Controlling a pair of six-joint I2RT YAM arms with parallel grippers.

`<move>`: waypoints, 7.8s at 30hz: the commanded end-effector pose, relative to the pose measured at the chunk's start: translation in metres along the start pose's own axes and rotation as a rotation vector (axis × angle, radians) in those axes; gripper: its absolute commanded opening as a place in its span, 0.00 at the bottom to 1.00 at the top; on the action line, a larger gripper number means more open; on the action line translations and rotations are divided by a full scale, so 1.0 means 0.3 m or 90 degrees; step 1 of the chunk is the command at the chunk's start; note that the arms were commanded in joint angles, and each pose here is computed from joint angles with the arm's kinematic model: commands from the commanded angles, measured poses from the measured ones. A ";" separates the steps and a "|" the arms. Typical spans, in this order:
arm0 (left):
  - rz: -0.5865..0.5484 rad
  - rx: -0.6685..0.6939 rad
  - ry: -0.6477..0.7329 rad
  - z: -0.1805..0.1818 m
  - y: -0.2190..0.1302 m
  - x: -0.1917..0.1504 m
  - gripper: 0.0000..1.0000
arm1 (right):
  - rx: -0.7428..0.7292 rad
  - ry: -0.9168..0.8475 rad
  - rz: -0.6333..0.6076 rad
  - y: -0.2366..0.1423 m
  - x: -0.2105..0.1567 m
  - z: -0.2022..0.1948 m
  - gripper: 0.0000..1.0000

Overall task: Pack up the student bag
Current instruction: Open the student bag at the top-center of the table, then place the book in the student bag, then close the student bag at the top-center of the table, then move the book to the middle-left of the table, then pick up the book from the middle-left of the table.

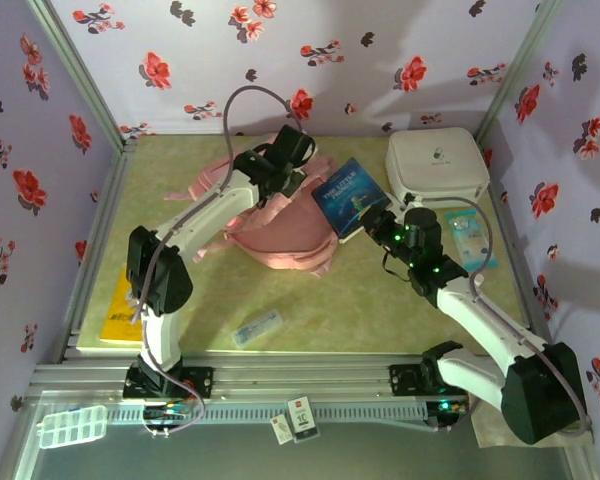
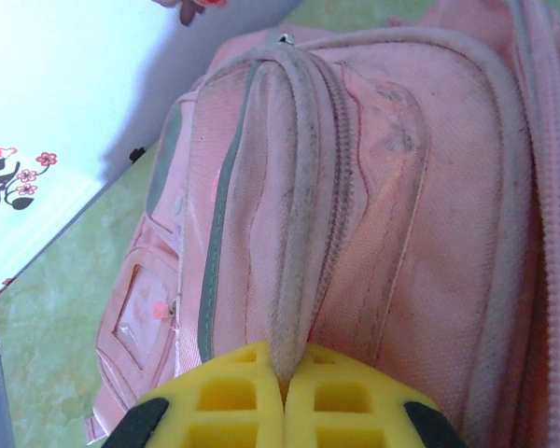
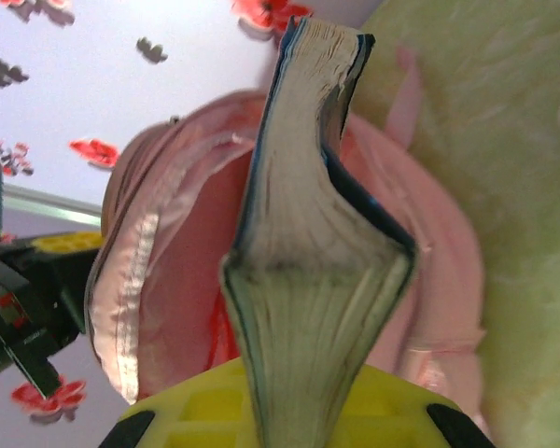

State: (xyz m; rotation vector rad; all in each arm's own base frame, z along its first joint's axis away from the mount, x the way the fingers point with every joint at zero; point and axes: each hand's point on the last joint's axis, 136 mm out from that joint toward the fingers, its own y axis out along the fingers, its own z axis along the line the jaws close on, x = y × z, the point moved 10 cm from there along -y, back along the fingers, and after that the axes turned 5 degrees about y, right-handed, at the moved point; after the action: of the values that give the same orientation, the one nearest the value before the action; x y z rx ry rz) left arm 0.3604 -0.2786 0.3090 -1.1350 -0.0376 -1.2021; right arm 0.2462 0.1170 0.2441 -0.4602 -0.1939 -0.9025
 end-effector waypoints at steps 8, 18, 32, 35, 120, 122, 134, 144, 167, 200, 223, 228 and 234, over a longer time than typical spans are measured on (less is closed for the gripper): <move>-0.189 0.025 -0.174 0.078 -0.199 0.165 0.00 | 0.113 0.089 0.072 0.115 -0.015 0.075 0.12; -0.177 -0.015 -0.233 0.044 -0.148 0.183 0.00 | 0.127 0.170 0.136 0.390 -0.036 0.099 0.12; -0.154 -0.031 -0.234 0.039 -0.147 0.170 0.00 | -0.027 0.216 0.162 0.754 -0.109 -0.048 0.17; -0.153 -0.030 -0.236 0.041 -0.146 0.169 0.00 | -0.025 0.220 0.171 0.777 -0.112 -0.035 0.23; 0.184 -0.150 -0.920 0.069 0.124 -0.823 0.97 | -0.209 -0.136 0.122 0.231 -0.049 0.031 0.84; 0.191 -0.113 -0.887 0.101 0.084 -0.828 0.98 | -0.202 -0.160 0.140 0.241 -0.065 0.050 0.84; 0.254 0.063 -0.938 0.196 -0.086 -1.127 1.00 | -0.113 -0.335 0.344 0.458 -0.389 0.230 0.75; 0.277 0.012 -0.993 0.120 -0.086 -1.233 0.92 | -0.093 -0.482 0.481 0.635 -0.715 0.293 0.51; 0.263 -0.102 -1.007 0.084 -0.041 -1.223 0.65 | -0.168 -0.540 0.596 0.802 -0.951 0.097 0.26; 0.161 -0.223 -1.017 0.150 -0.140 -1.084 0.45 | -0.221 -0.494 0.614 0.831 -0.928 0.014 0.26; 0.141 -0.113 -0.970 0.217 -0.212 -1.043 0.00 | -0.063 -0.484 0.472 0.600 -0.740 0.284 0.37; 0.092 -0.091 -0.949 0.266 -0.323 -0.987 0.00 | -0.012 -0.464 0.372 0.431 -0.569 0.345 0.48; -0.015 -0.094 -0.938 0.334 -0.439 -0.883 0.00 | -0.039 -0.408 0.254 0.291 -0.361 0.297 0.57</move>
State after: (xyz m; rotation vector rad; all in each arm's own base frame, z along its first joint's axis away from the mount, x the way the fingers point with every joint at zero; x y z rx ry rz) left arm 0.2019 -0.0076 0.2640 -1.9137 -1.0215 -0.0338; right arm 0.2454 0.3046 0.2693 -0.7582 -0.6743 -0.2493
